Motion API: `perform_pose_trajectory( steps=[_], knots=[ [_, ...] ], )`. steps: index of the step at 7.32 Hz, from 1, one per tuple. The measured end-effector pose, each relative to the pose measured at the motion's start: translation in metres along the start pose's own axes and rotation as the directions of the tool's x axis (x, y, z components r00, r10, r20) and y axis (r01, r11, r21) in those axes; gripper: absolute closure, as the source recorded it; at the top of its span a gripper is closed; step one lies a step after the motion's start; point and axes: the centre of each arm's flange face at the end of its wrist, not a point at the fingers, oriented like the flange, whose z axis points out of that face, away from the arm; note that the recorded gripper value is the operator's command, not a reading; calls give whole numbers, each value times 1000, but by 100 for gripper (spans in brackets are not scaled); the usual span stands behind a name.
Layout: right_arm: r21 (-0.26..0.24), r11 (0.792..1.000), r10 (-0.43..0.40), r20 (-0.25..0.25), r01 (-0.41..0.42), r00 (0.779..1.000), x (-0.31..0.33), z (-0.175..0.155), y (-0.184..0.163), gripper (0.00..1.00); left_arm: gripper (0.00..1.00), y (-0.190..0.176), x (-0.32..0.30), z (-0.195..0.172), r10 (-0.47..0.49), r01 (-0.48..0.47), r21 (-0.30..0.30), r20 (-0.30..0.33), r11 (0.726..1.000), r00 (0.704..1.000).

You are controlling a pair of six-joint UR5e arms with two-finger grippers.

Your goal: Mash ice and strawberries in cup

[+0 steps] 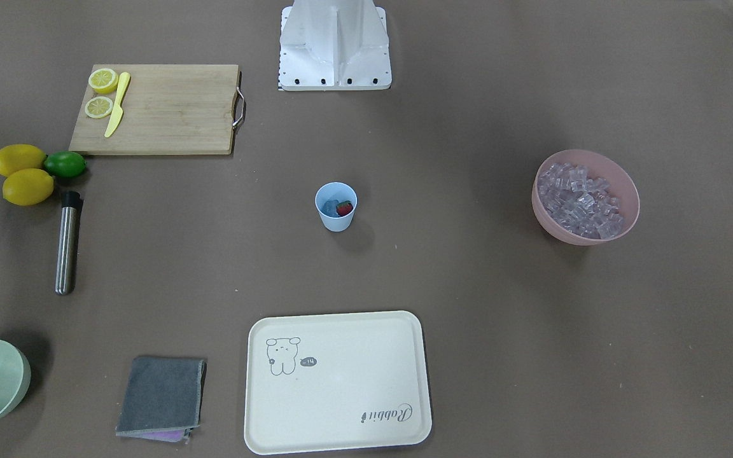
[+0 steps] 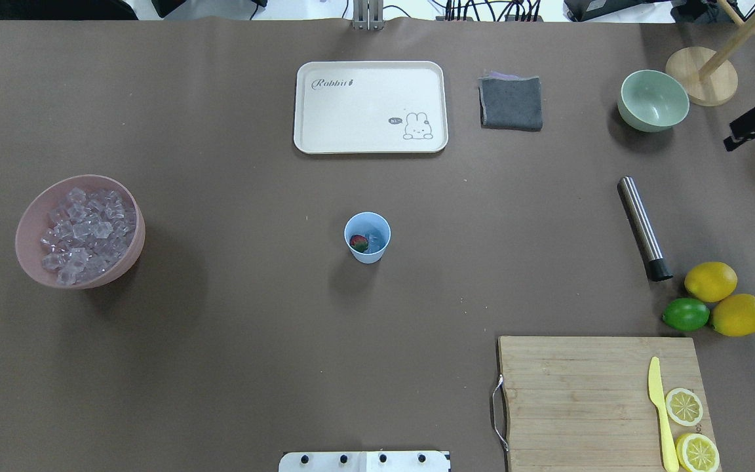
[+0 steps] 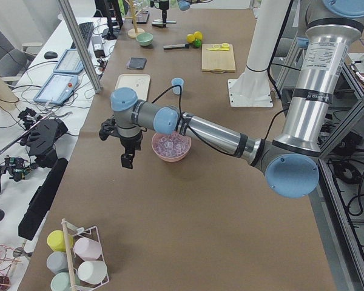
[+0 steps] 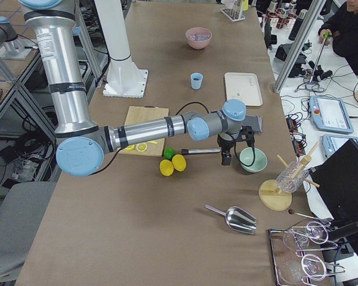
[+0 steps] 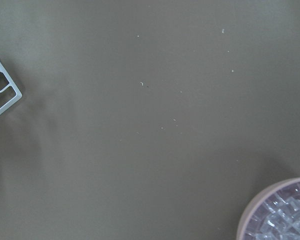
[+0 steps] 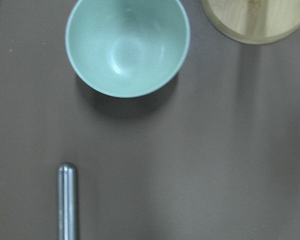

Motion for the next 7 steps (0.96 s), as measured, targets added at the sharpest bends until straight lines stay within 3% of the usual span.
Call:
perform_pose_trajectory(
  steps=[3, 7],
  knots=[
    [-21, 1000, -21, -26, 21, 999, 91, -10, 52, 0, 2, 33, -69, 5, -81, 81, -5, -8, 997, 997],
    [-21, 999, -49, -34, 49, 998, 118, -15, 85, 0, 2, 72, -90, 33, -131, 131, 1, 31, 991, 991]
  ],
)
